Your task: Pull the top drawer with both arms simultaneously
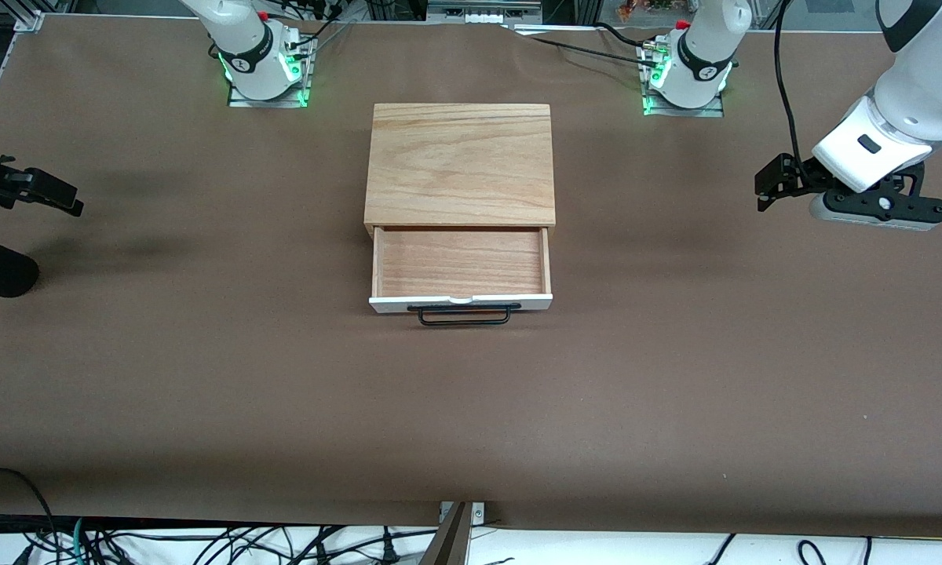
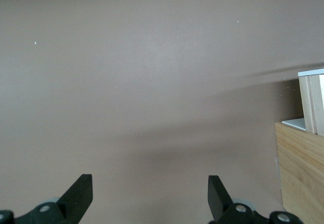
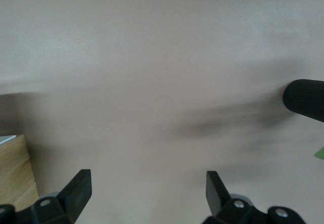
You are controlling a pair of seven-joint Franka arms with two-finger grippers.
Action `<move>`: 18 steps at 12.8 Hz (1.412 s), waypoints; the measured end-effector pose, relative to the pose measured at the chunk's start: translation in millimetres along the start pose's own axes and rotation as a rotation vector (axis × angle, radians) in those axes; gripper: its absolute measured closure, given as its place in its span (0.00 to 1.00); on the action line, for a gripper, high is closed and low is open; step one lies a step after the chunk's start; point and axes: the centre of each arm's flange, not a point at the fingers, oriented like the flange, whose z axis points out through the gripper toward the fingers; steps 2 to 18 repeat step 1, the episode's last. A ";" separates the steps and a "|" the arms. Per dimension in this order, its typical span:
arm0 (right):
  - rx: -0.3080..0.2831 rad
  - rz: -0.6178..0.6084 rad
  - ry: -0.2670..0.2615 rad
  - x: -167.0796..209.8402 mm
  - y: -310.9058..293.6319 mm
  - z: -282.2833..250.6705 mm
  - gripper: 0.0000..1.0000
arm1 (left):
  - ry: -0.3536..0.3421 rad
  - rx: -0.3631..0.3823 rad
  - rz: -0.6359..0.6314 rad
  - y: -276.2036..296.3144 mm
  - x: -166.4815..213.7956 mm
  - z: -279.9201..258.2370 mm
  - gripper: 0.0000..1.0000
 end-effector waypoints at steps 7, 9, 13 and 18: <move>0.000 0.000 -0.001 0.4 -0.1 0.8 0.00 | 0.000 0.000 0.003 1.5 -0.1 -0.1 0.00; 0.000 0.000 -0.001 0.4 -0.1 0.8 0.00 | 0.000 0.000 0.003 1.5 -0.1 -0.1 0.00; 0.000 0.000 -0.001 0.4 -0.1 0.8 0.00 | 0.000 0.000 0.003 1.5 -0.1 -0.1 0.00; 0.000 0.000 -0.001 0.4 -0.1 0.8 0.00 | 0.000 0.000 0.003 1.5 -0.1 -0.1 0.00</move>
